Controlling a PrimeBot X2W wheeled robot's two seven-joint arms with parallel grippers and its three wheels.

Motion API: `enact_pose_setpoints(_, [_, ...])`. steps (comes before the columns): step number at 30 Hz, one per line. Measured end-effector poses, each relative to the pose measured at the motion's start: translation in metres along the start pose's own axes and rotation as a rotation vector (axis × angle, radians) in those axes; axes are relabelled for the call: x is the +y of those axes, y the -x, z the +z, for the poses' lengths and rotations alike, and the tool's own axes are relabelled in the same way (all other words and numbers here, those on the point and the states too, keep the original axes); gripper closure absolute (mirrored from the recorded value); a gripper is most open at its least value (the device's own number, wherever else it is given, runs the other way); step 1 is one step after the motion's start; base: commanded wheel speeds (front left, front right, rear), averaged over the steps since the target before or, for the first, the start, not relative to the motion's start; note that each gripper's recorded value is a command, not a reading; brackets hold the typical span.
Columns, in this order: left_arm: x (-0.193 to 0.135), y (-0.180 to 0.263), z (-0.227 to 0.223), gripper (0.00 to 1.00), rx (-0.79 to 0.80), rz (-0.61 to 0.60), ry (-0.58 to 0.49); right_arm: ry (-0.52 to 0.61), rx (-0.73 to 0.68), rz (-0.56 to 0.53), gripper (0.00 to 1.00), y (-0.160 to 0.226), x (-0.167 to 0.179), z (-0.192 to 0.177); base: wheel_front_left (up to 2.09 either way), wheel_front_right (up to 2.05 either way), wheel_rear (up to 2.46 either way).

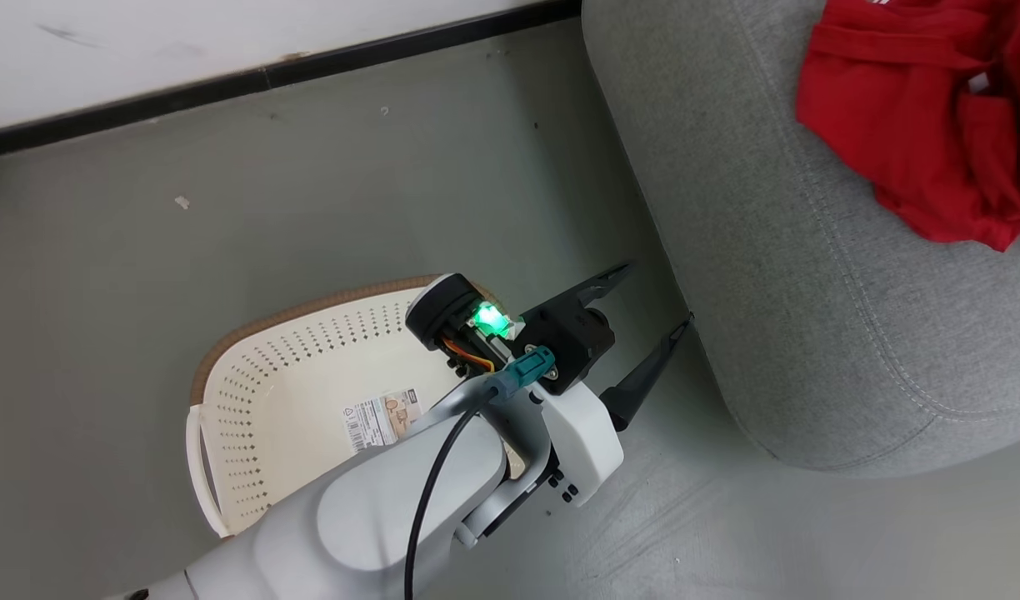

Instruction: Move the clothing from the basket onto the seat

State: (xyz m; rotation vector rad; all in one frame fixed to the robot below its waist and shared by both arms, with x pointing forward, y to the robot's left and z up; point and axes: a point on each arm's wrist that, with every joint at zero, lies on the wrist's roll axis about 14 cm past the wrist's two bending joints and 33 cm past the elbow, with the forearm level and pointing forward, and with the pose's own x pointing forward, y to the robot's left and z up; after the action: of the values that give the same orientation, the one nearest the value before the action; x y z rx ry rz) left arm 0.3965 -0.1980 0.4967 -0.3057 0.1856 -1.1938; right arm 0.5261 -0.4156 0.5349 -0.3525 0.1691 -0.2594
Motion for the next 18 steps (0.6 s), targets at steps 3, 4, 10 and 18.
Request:
enact_pose_setpoints(3, [0.006, -0.001, -0.003, 0.0, 0.003, 0.006, 0.003, 0.002, 0.034, 0.012, 1.0, -0.002, 0.009, -0.016, 0.0, 0.0, 0.0])
enact_pose_setpoints(4, [0.008, -0.001, -0.003, 0.0, 0.002, 0.007, 0.001, 0.001, 0.047, 0.011, 1.0, -0.003, 0.01, -0.021, 0.0, 0.0, 0.0])
enact_pose_setpoints(10, [0.014, -0.003, -0.005, 0.0, -0.001, 0.004, -0.002, -0.018, 0.083, 0.021, 0.0, -0.005, 0.022, -0.041, 0.0, 0.0, 0.0])
enact_pose_setpoints(18, [0.012, -0.006, -0.004, 0.0, -0.002, -0.011, -0.012, -0.021, 0.089, 0.039, 0.0, 0.001, 0.032, -0.048, 0.0, 0.0, 0.0])
